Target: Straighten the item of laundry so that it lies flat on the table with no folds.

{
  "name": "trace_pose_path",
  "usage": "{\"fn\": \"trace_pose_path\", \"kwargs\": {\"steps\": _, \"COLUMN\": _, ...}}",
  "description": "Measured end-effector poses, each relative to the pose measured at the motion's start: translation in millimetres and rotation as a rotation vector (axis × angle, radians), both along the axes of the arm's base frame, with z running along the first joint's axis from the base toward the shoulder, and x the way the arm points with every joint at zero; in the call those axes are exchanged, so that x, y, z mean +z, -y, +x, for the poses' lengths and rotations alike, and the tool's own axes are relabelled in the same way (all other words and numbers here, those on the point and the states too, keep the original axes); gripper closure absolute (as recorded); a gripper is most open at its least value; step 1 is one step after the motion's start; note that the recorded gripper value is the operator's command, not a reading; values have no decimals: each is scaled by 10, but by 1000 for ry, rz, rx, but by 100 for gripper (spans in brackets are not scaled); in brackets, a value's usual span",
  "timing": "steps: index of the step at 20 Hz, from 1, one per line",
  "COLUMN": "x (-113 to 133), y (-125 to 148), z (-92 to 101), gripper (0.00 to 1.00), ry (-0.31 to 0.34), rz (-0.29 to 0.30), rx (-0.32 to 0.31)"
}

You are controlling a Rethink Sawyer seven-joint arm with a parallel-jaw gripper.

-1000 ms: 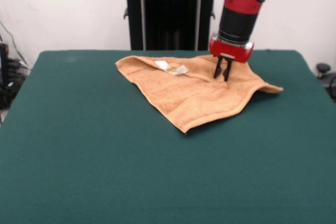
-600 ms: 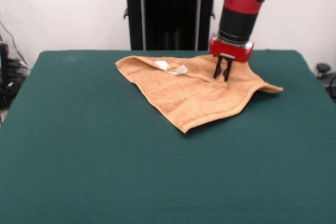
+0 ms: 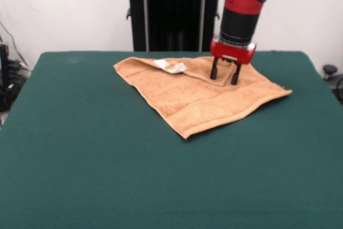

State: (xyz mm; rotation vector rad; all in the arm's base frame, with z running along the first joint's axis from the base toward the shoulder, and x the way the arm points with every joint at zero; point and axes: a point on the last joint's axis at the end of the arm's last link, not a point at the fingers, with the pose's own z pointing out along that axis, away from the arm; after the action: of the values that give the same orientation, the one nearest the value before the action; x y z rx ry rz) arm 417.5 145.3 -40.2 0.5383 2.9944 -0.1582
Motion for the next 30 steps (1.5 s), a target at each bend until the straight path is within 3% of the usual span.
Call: {"fn": "trace_pose_path", "kwargs": {"steps": 30, "x": 18, "y": -13, "z": 8, "gripper": 0, "ry": -13, "rz": -5, "rx": 2}}
